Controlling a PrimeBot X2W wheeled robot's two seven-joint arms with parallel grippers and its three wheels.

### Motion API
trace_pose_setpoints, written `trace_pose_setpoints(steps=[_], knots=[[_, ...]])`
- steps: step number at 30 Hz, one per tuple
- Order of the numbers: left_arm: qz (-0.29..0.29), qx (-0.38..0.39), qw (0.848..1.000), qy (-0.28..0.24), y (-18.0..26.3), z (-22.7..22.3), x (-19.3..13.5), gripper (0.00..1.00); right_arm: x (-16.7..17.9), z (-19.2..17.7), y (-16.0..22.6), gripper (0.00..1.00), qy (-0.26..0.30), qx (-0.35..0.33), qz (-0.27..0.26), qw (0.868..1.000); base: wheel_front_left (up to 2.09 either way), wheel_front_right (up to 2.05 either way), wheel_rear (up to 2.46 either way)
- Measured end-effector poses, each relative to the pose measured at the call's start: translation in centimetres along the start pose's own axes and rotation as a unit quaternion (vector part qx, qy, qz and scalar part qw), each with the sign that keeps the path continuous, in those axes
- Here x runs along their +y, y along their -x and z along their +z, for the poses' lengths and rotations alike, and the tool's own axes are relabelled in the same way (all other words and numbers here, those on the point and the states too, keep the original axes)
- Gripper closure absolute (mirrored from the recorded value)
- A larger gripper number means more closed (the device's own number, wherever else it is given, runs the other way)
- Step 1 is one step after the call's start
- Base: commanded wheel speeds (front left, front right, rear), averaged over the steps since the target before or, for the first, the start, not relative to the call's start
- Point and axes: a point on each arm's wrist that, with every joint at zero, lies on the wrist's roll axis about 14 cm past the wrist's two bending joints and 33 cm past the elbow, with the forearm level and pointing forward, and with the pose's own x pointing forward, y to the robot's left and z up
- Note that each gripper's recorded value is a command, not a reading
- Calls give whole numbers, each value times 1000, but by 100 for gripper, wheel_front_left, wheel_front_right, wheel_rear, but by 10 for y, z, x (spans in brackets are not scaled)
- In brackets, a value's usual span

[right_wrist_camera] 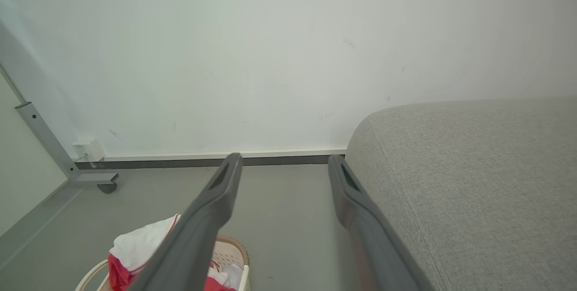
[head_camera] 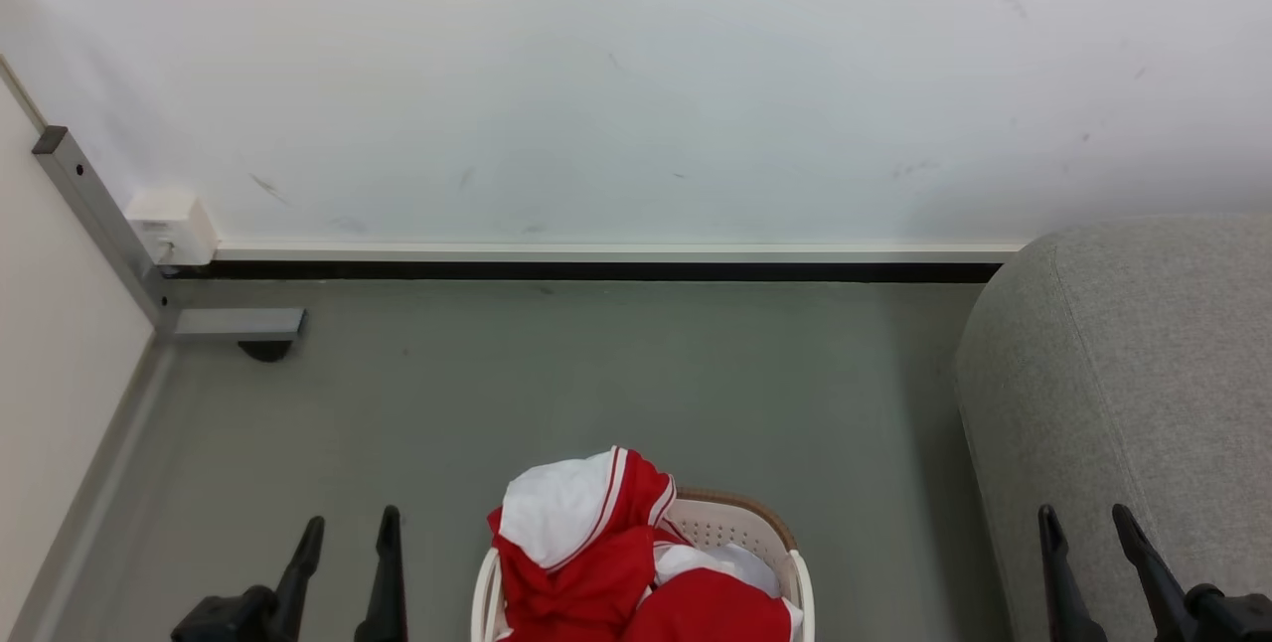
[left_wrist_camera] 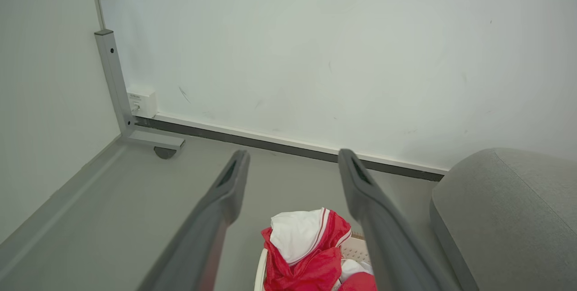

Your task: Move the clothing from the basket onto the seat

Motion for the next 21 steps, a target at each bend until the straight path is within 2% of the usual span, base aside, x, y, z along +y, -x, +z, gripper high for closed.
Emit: trace_pose_setpoints(steps=[21], knots=[[-17,3,997,-71,7,-10,-4,0,-11,-3,6,0,18,-7,-17,1000,0,0,0]])
